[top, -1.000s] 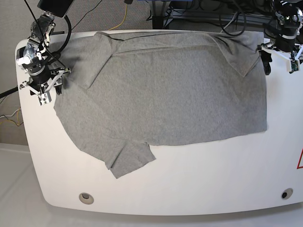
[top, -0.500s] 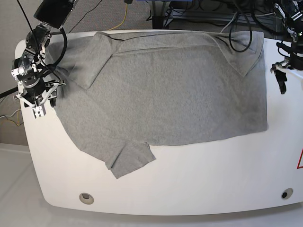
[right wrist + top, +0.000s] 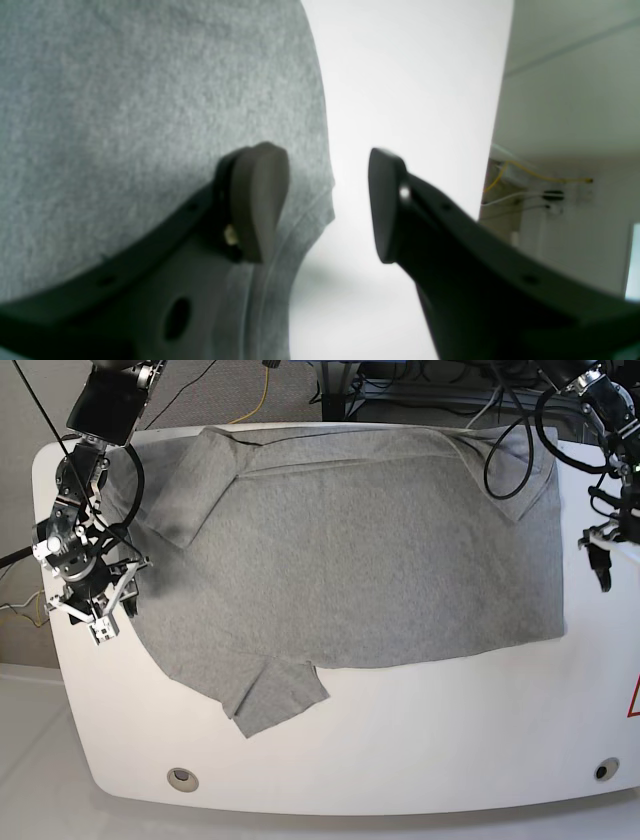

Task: Fold the T-shirt properly
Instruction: 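Move both open grippers away from the shirt toward its sides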

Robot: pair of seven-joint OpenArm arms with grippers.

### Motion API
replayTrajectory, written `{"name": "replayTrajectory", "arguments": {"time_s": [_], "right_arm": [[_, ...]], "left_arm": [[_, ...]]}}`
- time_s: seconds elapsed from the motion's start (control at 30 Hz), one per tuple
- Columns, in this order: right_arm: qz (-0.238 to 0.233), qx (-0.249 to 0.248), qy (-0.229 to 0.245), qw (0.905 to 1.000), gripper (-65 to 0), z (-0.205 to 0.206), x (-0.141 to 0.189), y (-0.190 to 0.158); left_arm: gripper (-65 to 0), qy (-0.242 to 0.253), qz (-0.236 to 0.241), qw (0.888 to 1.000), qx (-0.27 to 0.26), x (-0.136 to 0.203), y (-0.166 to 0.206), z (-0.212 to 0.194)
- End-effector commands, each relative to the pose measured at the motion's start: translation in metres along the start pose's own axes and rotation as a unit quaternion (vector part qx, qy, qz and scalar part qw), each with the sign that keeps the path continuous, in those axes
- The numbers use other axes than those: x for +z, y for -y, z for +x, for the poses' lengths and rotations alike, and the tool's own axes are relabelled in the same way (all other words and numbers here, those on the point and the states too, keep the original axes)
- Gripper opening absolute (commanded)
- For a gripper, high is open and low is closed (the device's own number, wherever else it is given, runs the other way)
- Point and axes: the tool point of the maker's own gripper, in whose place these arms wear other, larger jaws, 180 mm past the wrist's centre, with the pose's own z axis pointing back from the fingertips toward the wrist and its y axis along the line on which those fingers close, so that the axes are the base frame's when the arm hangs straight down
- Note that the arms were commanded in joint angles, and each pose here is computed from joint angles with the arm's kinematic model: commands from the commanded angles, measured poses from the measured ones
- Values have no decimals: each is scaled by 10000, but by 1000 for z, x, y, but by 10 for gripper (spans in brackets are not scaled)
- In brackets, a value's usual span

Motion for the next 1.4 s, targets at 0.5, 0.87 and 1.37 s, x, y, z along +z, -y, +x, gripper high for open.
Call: {"name": "replayTrajectory", "arguments": {"time_s": [0.5,0.87,1.37], "right_arm": [[358,181,59,9992,-219,40,-45,13],[679,66,212,9974,-215,62,-70,3],[924,-482,376,9938,-214,55,-100,-9]], "left_arm": [[-128,-488,91,9984,260,-58,-2,-14],[-128,-706,-2,9971,271,-81,9,-18],[-128,-744,-166,9970,111,-92,25,-30]]}}
